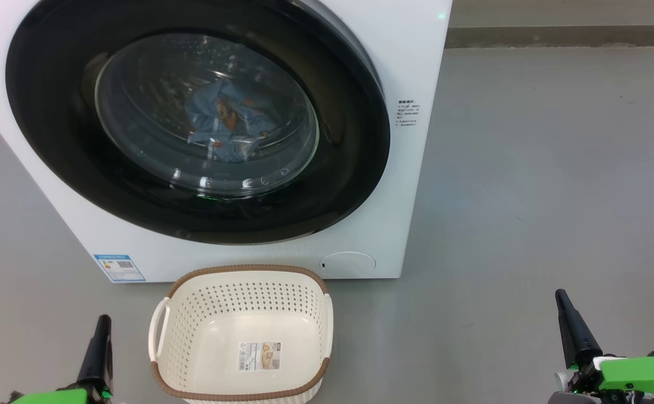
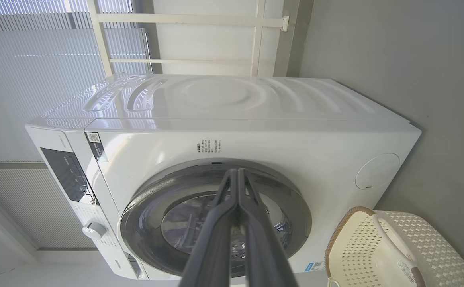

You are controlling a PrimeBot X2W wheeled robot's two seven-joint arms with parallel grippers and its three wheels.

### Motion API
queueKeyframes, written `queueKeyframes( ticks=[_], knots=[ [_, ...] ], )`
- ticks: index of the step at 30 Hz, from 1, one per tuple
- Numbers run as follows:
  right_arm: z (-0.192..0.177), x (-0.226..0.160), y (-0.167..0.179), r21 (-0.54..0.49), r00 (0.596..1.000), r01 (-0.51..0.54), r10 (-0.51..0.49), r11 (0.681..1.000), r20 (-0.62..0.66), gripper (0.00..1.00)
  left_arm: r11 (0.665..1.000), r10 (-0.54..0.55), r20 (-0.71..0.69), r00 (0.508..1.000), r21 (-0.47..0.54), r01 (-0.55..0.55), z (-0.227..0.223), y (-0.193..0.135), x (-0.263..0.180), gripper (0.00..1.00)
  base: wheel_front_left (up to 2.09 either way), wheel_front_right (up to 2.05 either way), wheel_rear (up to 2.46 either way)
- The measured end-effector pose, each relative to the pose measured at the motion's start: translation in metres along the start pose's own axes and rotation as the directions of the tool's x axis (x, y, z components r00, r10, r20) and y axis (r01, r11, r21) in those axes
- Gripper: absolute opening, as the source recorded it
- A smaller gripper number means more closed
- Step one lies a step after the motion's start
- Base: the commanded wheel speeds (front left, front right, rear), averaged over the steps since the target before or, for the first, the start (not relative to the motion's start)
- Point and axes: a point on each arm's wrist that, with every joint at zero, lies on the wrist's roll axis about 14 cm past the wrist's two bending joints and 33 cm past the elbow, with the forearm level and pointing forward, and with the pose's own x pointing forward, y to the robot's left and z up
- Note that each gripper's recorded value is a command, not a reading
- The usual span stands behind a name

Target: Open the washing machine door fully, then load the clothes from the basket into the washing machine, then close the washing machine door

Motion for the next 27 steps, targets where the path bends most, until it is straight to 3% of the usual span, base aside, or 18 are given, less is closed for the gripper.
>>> queueKeyframes(
  ticks=[27],
  knots=[
    [0.0005,-0.0001,-0.0001,0.002,1.0,0.0,0.0,1.0,0.003,0.0,1.0,0.0,-0.005,1.0,-0.001,0.0,-0.0006,0.0,0.0,0.0,0.0,0.0,0.0]
  ],
)
